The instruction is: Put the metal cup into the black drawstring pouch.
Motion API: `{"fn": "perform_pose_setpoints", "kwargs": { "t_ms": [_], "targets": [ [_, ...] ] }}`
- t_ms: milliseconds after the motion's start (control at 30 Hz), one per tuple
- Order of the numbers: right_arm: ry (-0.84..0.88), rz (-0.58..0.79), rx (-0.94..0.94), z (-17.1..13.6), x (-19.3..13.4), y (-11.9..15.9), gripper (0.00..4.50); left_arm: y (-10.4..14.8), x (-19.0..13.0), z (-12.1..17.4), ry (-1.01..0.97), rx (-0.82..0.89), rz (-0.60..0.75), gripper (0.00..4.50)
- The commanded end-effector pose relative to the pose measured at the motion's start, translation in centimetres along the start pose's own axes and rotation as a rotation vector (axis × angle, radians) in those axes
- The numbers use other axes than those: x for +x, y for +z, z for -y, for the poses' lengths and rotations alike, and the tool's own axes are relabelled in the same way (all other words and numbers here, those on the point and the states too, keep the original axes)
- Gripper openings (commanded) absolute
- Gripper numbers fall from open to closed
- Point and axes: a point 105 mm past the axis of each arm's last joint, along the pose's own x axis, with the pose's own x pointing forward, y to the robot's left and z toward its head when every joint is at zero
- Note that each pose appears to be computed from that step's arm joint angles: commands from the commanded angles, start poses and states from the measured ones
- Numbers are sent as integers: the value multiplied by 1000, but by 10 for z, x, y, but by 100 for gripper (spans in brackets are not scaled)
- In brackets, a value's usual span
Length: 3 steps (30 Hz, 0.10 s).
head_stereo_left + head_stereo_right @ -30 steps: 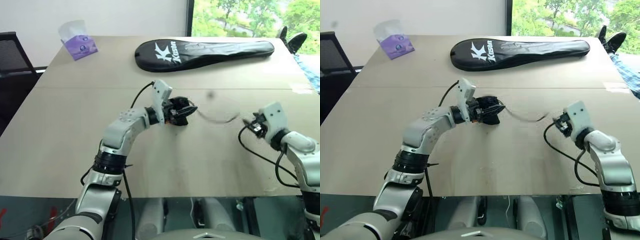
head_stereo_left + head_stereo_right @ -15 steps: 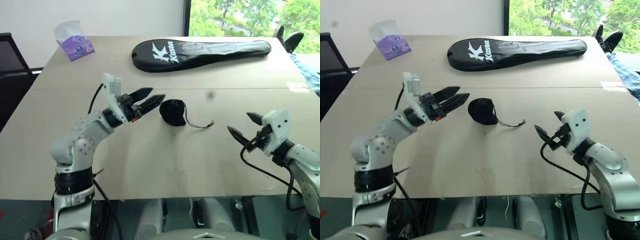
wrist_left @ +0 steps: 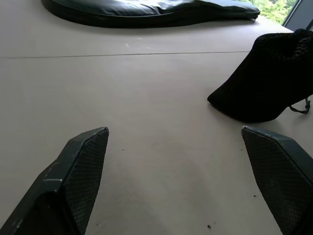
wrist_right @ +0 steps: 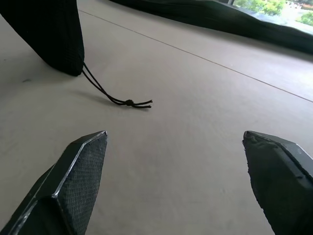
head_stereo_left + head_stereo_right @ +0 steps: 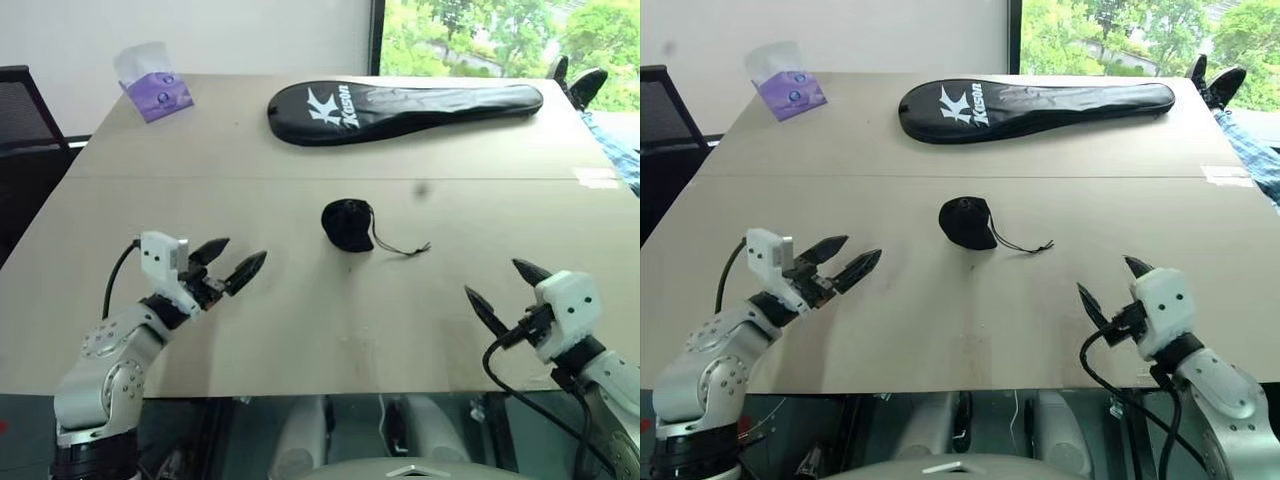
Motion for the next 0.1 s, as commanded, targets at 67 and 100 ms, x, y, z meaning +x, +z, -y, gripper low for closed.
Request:
{"fn": "perform_pose_setpoints", "kwargs": {
  "t_ms": [67, 100],
  "targets": [
    [-47, 26, -24, 14, -3, -4, 450, 17, -1, 6, 9, 41, 62, 448],
    [-47, 25, -24, 15, -3, -6, 450, 17, 0, 7, 14, 48, 60, 448]
  ]
}}
